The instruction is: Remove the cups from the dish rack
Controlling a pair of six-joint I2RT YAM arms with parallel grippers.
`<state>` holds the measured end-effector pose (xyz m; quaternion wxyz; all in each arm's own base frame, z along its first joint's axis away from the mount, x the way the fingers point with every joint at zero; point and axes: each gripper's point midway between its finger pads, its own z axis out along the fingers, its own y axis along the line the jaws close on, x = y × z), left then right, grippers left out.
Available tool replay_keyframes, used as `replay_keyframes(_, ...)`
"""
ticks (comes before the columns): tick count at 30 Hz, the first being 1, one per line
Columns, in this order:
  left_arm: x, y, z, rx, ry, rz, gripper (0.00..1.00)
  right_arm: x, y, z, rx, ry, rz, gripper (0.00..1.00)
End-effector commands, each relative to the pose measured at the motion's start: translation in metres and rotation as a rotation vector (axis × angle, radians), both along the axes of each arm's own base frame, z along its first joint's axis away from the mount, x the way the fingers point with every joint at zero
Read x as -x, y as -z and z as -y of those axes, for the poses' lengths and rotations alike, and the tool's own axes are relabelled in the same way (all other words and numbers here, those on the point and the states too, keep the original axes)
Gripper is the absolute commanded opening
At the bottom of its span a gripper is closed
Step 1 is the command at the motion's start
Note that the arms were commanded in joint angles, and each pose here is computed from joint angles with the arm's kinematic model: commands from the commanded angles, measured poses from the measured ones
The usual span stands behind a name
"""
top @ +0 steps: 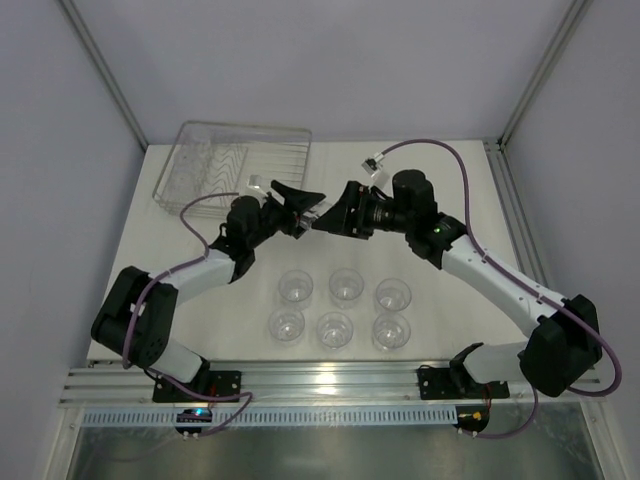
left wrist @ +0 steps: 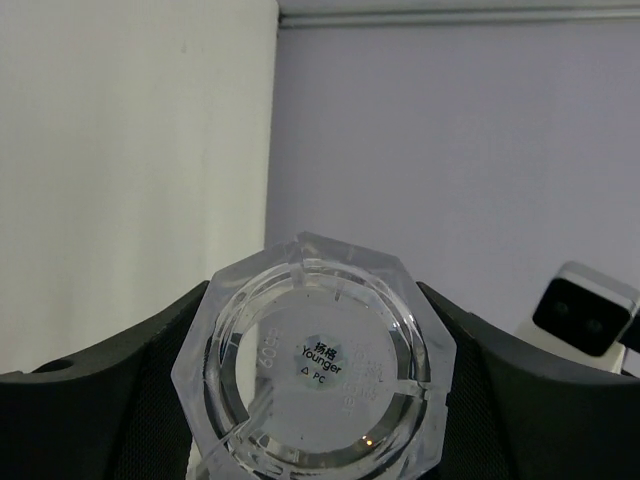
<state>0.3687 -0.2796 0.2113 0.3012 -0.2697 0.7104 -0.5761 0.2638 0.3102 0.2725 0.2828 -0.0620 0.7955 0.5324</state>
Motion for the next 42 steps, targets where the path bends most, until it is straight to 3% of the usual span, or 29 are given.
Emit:
replay_keyframes(1,0.025,-0.073,0.019,0.22,0.082,0.12,0.0,-0.007,-0.021,-0.009,-0.074,-0.022,0.061,0.8)
replay_keyframes(6,0.05,-0.075,0.04,0.286,0.147,0.082,0.0,-0.009,-0.016,-0.009,-0.061,-0.019,0.064,0.73)
replay_keyframes(9,0.057,-0.076,0.042,0.308,0.163,0.078,0.0,-0.009,-0.017,-0.008,-0.054,-0.021,0.082,0.62)
replay_keyframes(13,0.061,-0.063,0.042,0.263,0.171,0.063,0.0,-0.007,-0.017,-0.006,-0.05,-0.021,0.097,0.27)
replay_keyframes(14,0.061,-0.06,0.041,0.254,0.167,0.058,0.0,-0.007,-0.016,-0.006,-0.046,-0.018,0.093,0.14)
replay_keyframes(15,0.06,-0.057,0.041,0.248,0.163,0.054,0.01,-0.007,-0.016,-0.005,-0.041,-0.012,0.097,0.1)
replay_keyframes(16,0.059,-0.056,0.041,0.245,0.156,0.054,0.07,-0.007,-0.017,-0.004,-0.038,-0.011,0.105,0.07)
replay_keyframes(17,0.058,-0.055,0.041,0.235,0.151,0.061,0.28,-0.006,-0.017,-0.003,-0.035,-0.007,0.107,0.04)
replay_keyframes(19,0.051,-0.049,0.038,0.201,0.119,0.046,0.53,-0.007,-0.02,-0.001,-0.032,0.003,0.13,0.04)
replay_keyframes(25,0.017,-0.015,0.003,-0.038,0.0,0.032,0.98,-0.008,-0.014,0.012,0.043,0.056,0.126,0.04)
replay_keyframes(31,-0.032,-0.008,-0.058,-0.274,-0.1,0.084,1.0,-0.017,0.004,0.031,0.218,0.127,0.1,0.04)
replay_keyframes(33,-0.043,-0.012,-0.073,-0.345,-0.126,0.085,1.0,-0.022,0.024,0.044,0.336,0.158,0.066,0.04)
replay_keyframes(34,-0.049,-0.012,-0.084,-0.435,-0.133,0.126,1.0,-0.027,0.021,0.049,0.373,0.18,0.073,0.04)
replay_keyframes(35,-0.047,0.002,-0.095,-0.53,-0.133,0.08,1.0,-0.028,0.036,0.065,0.479,0.225,0.031,0.04)
replay_keyframes(36,-0.06,-0.016,-0.107,-0.642,-0.168,0.158,1.0,-0.037,0.041,0.07,0.551,0.238,0.028,0.04)
replay_keyframes(37,-0.061,-0.012,-0.116,-0.721,-0.172,0.153,1.0,-0.039,0.049,0.079,0.617,0.254,0.006,0.04)
replay_keyframes(42,-0.08,-0.023,-0.158,-1.028,-0.257,0.198,1.0,-0.035,0.095,0.115,0.9,0.265,-0.106,0.04)
